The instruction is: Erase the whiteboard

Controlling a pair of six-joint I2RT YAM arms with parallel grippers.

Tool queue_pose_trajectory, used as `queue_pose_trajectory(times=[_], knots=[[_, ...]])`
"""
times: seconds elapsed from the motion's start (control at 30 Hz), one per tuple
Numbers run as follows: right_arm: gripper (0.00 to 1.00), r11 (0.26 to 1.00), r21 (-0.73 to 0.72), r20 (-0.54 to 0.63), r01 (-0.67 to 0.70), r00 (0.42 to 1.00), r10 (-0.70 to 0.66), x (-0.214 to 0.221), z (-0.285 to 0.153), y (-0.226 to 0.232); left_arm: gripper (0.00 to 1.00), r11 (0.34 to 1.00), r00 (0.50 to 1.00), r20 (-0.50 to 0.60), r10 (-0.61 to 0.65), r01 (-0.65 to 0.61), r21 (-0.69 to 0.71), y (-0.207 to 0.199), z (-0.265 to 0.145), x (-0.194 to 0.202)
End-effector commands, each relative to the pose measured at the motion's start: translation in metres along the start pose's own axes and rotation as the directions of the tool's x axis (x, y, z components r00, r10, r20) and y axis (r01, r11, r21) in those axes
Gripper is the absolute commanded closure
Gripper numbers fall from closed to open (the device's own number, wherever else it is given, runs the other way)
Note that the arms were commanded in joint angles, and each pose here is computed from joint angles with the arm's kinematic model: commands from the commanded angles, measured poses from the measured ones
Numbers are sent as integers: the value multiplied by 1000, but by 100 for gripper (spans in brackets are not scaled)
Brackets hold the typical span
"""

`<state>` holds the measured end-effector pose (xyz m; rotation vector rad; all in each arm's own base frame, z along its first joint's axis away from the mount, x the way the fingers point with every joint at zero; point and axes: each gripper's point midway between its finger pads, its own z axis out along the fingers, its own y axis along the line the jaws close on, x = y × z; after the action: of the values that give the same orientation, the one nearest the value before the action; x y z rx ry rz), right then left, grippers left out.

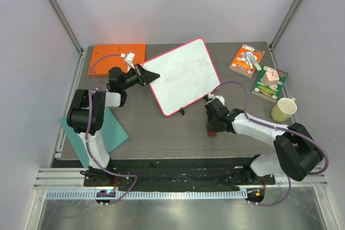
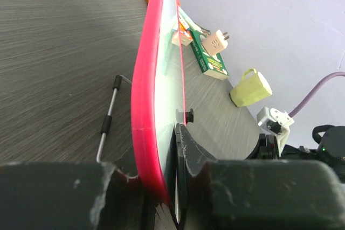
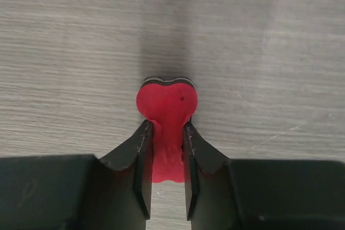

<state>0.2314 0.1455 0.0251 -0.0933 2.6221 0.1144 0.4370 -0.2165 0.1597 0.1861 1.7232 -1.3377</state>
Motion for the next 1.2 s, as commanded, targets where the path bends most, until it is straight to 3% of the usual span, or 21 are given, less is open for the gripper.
queue_pose_trajectory(times=[0.0, 0.07, 0.2, 0.37, 0.57, 0.73, 1.0, 1.17], knots=[[73, 999, -18, 39, -48, 998, 48, -4, -7, 5, 84, 992, 992, -33, 125, -126, -26, 8, -4, 11], [58, 999, -19, 49, -47, 998, 47, -11, -8, 8, 81, 991, 991, -31, 128, -129, -34, 9, -5, 10], [41, 999, -20, 64, -33, 997, 34, -22, -8, 12, 67, 990, 991, -27, 131, -132, -57, 11, -7, 10], [29, 1000, -10, 97, -29, 995, 30, -34, -11, 13, 49, 987, 991, -22, 135, -136, -88, 15, -9, 9], [21, 999, 9, 140, -33, 990, 31, -47, -16, 11, 38, 981, 989, -14, 150, -150, -125, 17, -14, 8], [17, 1000, 3, 128, -27, 991, 26, -48, -16, 14, 32, 974, 987, 7, 159, -156, -163, 11, -24, 4], [18, 1000, 6, 172, -31, 985, 29, -54, -23, 10, 23, 904, 989, -15, 148, -141, -402, 25, -54, 0], [26, 998, -69, 249, 5, 969, 12, -81, -29, 29, 21, 845, 992, -14, 127, -115, -522, 20, -81, -1]])
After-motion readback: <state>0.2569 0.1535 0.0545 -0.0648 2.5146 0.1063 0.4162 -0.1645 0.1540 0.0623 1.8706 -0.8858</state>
